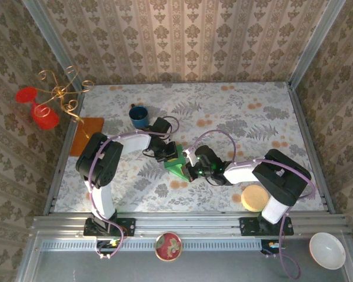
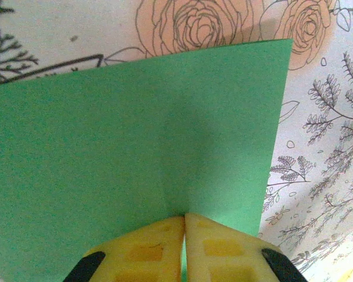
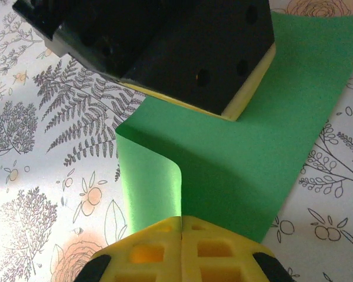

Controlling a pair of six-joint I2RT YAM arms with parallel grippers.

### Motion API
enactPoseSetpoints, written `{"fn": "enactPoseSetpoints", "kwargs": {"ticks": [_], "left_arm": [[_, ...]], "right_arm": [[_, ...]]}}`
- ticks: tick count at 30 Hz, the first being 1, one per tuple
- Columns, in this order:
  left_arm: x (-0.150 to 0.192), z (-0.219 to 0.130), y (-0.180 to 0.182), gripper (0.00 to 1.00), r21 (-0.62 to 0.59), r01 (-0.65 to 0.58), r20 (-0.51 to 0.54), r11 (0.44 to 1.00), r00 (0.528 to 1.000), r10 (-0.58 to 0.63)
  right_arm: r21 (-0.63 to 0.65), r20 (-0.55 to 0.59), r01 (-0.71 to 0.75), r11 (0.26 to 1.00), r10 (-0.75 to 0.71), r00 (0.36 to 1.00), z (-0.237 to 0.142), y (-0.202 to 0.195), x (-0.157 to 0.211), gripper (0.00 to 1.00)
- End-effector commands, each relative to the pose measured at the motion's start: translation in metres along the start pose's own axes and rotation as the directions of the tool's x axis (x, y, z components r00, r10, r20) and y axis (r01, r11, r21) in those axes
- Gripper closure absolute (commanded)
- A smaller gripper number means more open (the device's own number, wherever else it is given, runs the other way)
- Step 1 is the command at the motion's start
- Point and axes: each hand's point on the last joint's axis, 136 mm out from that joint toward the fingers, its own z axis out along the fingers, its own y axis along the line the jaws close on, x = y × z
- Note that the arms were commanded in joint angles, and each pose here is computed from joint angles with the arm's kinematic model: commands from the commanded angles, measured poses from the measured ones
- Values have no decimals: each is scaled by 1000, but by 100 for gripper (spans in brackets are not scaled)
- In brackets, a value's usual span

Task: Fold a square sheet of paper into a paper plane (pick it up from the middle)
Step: Third fold the triangle at the center of the table.

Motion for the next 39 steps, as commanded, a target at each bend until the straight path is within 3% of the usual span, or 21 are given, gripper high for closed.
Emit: {"fn": "enactPoseSetpoints", "kwargs": {"ticks": [1, 19, 26, 30, 39], "left_arm": [[17, 15, 15, 90, -57, 1, -75, 998, 997, -5], [12, 11, 6, 91, -39, -13, -64, 999, 998, 10], [-3, -14, -15, 87, -2, -56, 2, 998, 998, 56], [-8, -22, -3, 83, -38, -44, 26, 998, 999, 45], [0, -6, 22, 86, -85, -1, -23, 996, 1000, -1]], "right_arm": [[42, -21, -22, 999, 23, 1000, 4, -9, 3, 100], [88, -64, -61, 994, 67, 996, 7, -19, 16, 100], [98, -80, -67, 993, 75, 994, 9, -21, 19, 100], [97, -84, -69, 993, 78, 993, 9, -21, 20, 100], [83, -69, -88, 993, 93, 993, 7, -21, 14, 100]]}}
